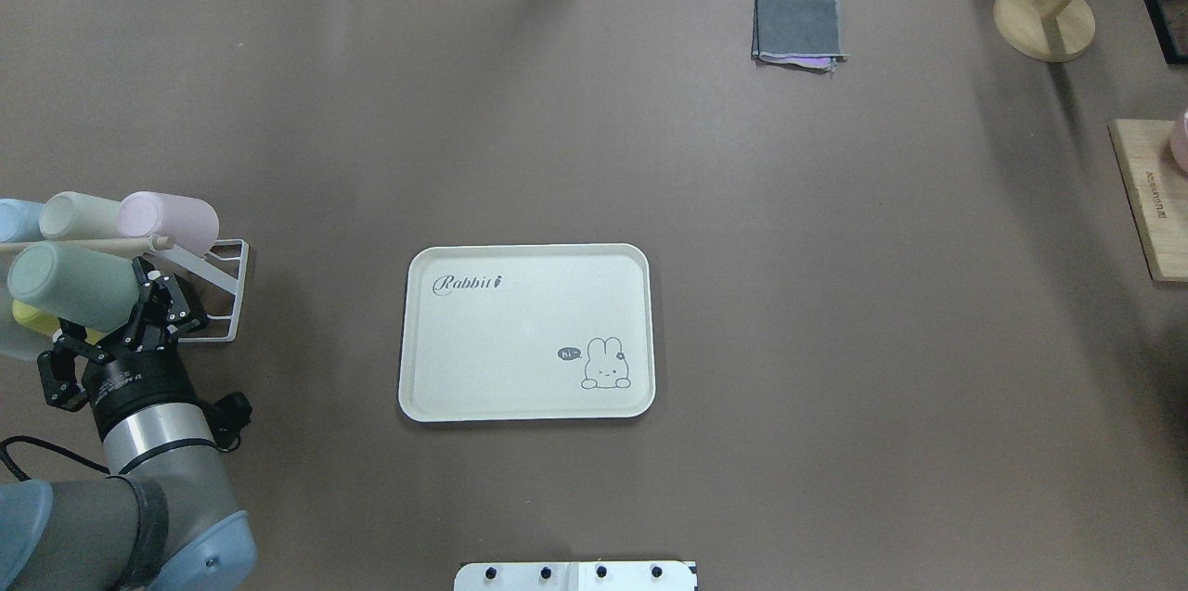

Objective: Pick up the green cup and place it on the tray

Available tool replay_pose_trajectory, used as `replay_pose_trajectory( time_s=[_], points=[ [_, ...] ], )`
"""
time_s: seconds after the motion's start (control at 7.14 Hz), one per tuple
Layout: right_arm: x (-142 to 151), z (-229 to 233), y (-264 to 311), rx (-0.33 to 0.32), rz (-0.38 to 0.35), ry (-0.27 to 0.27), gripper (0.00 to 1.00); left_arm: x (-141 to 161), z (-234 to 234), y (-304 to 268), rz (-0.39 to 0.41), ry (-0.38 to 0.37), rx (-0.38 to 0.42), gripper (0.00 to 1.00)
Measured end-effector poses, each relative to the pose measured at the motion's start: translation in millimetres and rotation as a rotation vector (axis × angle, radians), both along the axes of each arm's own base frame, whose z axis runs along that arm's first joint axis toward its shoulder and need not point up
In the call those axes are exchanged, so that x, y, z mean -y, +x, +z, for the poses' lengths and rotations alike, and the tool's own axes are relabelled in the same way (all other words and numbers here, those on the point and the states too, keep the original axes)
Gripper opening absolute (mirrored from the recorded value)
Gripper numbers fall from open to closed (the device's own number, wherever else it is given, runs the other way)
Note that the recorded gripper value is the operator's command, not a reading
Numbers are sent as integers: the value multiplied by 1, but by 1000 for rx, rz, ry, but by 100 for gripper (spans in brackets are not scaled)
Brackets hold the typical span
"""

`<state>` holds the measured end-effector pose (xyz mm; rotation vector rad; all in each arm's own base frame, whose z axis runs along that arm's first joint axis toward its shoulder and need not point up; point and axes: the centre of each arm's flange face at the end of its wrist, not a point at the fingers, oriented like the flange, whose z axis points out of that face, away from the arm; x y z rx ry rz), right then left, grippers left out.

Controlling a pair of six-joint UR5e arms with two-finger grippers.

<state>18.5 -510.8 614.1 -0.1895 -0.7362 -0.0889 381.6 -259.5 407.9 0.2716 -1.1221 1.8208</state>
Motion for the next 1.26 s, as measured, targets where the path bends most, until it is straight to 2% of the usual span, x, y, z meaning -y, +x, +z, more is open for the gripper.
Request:
replay_pose_trajectory(
  time_s=[0.28,0.56,0.84,0.98,1.26],
  points=[
    [-9,18,8,-10,21,-36,97,2,-25,4,-2,-1,-88,83],
    [-14,37,24,-15,73,-96,100,12,-50,11,-23,15,-219,82],
    [-21,45,37,-6,108,-121,100,25,-66,12,-56,39,-364,82],
    [-22,46,40,-2,117,-124,100,30,-72,14,-74,50,-459,82],
    [-23,46,42,1,120,-123,100,33,-82,26,-127,66,-698,82]
  ],
)
